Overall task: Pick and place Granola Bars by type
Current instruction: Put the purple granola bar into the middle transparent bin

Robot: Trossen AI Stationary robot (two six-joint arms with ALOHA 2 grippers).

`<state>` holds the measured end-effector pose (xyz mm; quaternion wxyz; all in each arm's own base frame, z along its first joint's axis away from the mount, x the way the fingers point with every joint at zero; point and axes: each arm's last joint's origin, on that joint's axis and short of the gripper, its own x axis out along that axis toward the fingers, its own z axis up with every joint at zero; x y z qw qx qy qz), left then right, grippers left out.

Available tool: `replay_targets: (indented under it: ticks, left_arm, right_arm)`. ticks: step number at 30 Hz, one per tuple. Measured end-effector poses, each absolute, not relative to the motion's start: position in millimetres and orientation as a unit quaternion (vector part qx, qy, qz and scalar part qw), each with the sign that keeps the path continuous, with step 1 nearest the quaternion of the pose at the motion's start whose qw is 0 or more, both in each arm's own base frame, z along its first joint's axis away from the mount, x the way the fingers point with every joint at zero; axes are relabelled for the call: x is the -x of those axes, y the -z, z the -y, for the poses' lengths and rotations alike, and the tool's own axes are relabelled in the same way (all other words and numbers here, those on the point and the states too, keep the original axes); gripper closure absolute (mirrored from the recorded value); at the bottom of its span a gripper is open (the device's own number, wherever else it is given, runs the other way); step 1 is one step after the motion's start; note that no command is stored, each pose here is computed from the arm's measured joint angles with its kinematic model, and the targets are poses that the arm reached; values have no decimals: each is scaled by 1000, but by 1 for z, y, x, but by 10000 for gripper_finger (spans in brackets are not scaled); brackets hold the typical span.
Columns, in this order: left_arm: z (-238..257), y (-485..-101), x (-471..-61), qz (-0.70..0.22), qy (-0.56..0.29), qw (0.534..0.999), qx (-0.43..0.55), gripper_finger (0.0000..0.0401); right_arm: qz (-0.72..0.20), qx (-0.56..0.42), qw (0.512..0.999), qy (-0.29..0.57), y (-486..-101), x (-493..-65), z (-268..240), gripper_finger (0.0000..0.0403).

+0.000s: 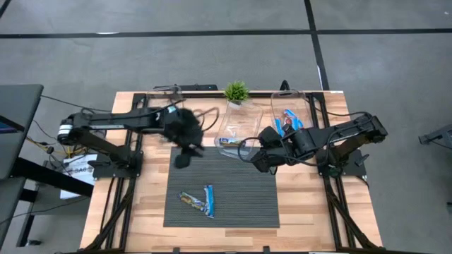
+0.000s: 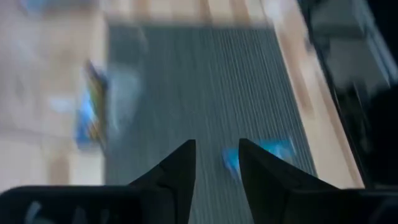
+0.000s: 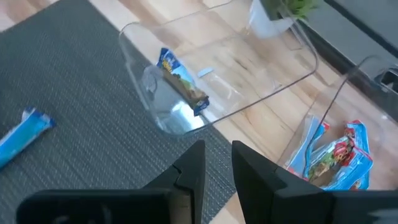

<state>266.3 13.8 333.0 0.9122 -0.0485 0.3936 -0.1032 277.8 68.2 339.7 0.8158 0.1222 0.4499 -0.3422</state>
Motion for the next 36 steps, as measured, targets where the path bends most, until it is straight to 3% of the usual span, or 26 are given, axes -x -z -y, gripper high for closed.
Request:
replay_targets:
  ticks: [7,16,23,32,36]
  left_arm:
    - [32,-315,-240,-538,145,831,6,293]
    - [80,-281,-263,-586,148,795,-50,293]
    - [103,-233,-285,-598,135,790,-11,294]
    - [121,-200,-277,-596,137,790,30,293]
    - [122,-186,-273,-596,133,789,73,273]
  right_arm:
    - [-469,-100,834,272,-341,-283,-73,331]
    - [-484,-79,840,233,-341,-283,-79,331]
    - [-493,-75,840,214,-340,-280,-87,331]
    - [-501,-68,838,206,-340,-277,-92,331]
    - [-503,-62,838,201,-340,-277,-92,331]
